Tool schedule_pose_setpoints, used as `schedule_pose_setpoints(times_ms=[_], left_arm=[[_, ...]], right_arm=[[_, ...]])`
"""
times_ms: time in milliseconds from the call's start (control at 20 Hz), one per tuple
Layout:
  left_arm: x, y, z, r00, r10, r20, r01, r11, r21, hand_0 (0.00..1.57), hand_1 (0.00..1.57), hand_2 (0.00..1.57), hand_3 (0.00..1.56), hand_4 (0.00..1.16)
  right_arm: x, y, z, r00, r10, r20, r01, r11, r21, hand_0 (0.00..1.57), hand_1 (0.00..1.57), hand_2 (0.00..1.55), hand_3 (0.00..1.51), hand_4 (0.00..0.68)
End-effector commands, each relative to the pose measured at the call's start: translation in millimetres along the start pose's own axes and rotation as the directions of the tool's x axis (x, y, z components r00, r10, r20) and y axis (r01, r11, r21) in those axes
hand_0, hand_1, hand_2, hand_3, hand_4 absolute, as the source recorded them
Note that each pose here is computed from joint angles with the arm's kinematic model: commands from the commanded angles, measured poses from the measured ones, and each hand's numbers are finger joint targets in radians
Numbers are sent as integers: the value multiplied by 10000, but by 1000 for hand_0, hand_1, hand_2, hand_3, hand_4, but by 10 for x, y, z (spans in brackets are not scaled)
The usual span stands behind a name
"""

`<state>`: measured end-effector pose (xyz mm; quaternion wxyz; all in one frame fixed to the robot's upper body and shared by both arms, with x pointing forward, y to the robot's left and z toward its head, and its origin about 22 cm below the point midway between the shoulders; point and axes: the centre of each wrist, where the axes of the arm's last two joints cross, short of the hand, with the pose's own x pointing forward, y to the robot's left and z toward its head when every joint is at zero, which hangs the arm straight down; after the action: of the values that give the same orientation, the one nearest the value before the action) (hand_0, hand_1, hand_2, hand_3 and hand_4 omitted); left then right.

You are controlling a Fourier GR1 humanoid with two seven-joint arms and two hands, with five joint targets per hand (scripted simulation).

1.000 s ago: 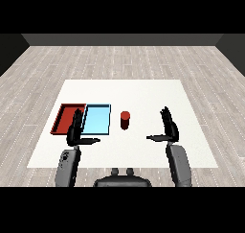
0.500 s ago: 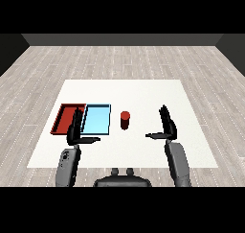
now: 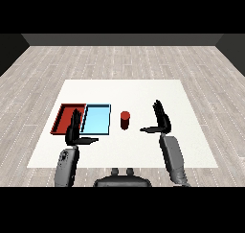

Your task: Pick the red can and put it in the red box

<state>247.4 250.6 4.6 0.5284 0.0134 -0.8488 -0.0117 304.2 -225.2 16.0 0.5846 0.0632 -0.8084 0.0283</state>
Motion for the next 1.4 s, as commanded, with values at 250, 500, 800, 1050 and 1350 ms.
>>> schedule_pose_setpoints(times_ms=[250,500,800,1050,1350], left_arm=[[181,-186,-176,9997,197,-174,-194,9997,174,0,0,0,0,0],[81,4,50,9996,247,-119,-244,9994,264,0,0,0,0,0],[68,66,119,9995,320,-29,-320,9992,228,0,0,0,0,0],[21,101,1,9995,309,-95,-307,9993,200,0,0,0,0,0],[60,-16,-90,9977,669,-109,-669,9978,2,0,0,0,0,0]], right_arm=[[-193,-14,-12,9937,-956,-579,962,9953,72,0,0,0,0,0],[-439,320,-152,9903,-1284,-528,1284,9917,-46,0,0,0,0,0],[-593,504,-327,9918,-1125,-604,1133,9935,101,0,0,0,0,0],[-709,713,-47,9881,-1309,-813,1337,9906,296,0,0,0,0,0],[-741,655,-356,9795,-1749,-998,1787,9834,309,0,0,0,0,0]])
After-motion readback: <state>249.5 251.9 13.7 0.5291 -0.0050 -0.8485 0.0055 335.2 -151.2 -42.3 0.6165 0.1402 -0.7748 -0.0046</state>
